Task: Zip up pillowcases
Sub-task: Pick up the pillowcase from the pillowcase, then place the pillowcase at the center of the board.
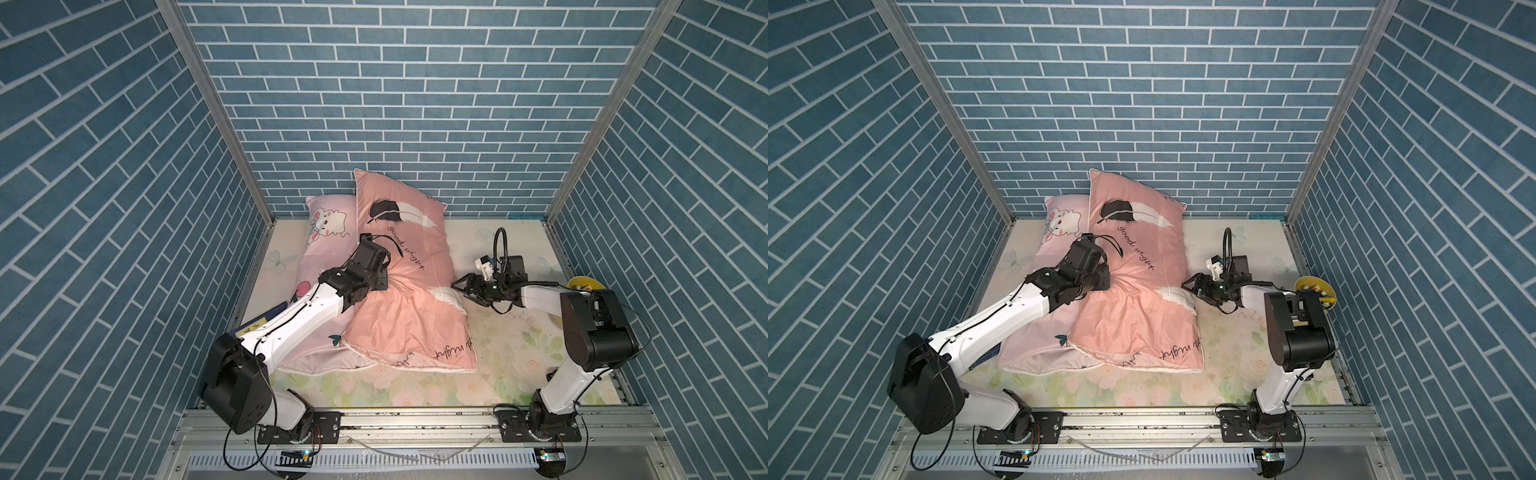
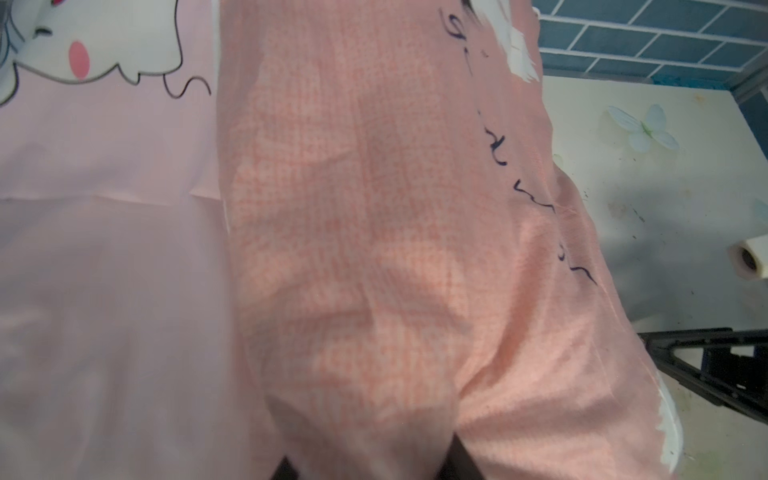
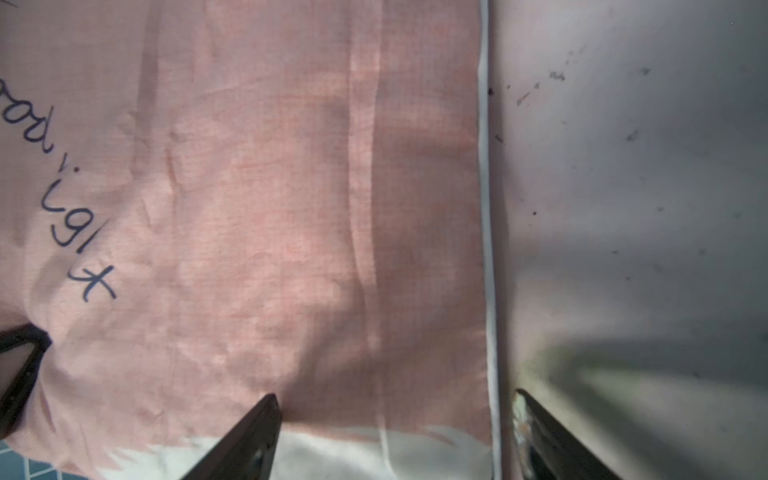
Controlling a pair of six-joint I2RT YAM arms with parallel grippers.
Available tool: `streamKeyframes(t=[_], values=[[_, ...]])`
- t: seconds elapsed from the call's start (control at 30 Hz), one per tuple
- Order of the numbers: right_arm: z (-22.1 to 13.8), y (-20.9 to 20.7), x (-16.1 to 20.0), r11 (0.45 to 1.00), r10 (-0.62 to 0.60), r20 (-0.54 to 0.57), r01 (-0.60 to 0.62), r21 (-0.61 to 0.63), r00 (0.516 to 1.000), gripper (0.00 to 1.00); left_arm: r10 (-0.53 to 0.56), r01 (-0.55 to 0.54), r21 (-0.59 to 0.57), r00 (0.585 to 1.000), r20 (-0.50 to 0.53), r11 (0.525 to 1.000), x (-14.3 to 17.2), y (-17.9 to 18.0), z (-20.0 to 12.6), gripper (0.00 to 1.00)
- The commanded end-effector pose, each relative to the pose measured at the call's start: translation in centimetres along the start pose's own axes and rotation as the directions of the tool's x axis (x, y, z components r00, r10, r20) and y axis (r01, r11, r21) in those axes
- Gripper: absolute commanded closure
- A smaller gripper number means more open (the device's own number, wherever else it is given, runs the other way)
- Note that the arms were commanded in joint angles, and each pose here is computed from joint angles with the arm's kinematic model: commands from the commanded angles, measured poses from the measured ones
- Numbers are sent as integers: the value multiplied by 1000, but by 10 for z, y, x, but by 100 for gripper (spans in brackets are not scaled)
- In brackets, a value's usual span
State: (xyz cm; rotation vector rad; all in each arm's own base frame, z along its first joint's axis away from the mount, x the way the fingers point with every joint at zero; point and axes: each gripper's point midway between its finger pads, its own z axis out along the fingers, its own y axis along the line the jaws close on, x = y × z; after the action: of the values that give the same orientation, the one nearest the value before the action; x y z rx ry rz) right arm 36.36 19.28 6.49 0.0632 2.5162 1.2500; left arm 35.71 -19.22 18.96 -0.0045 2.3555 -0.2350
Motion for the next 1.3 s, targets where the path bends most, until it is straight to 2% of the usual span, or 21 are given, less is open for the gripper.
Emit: streamKeyframes(t=[0.0,0.17,0.23,0.3,0.33,0.47,0.5,0.53,0.7,0.83,0.93,1.07,1.27], values=[[9,17,-16,999,-34,26,34,-20,999,14,-5,5,2,999,-33,1000,12,2,2,74],[21,22,-13,999,-35,10,35,-39,999,16,-10,11,28,999,-42,1000,15,-3,4,88],[25,29,-12,998,-36,-3,36,-53,999,20,-14,16,40,999,-47,999,16,-5,6,92],[28,36,-11,997,-40,-14,39,-68,999,27,-15,18,51,999,-47,999,15,-7,5,97],[28,39,-11,996,-43,-20,41,-76,999,36,-16,18,57,999,-46,998,15,-8,5,100],[21,56,-12,993,-61,-30,58,-99,998,86,-15,18,89,999,-31,996,7,-15,-4,100],[16,60,-15,993,-77,-17,75,-91,997,96,-11,13,95,1000,-24,995,5,-18,-6,100],[9,63,-15,993,-95,-6,95,-69,995,100,-2,4,108,1000,-15,994,1,-22,-9,100],[-37,95,-21,977,-213,47,213,15,976,100,109,-112,143,994,27,983,-12,-52,-31,100],[-77,119,-24,943,-324,79,316,103,943,100,210,-219,189,975,68,957,-21,-95,-47,100],[-103,124,-30,914,-382,98,361,183,919,100,230,-249,251,968,102,935,-27,-130,-53,100],[-127,119,-47,904,-393,122,358,234,912,100,249,-278,319,960,130,906,-32,-171,-49,100],[-159,95,-74,913,-345,174,287,290,922,100,239,-257,387,966,96,885,-22,-208,-16,100]])
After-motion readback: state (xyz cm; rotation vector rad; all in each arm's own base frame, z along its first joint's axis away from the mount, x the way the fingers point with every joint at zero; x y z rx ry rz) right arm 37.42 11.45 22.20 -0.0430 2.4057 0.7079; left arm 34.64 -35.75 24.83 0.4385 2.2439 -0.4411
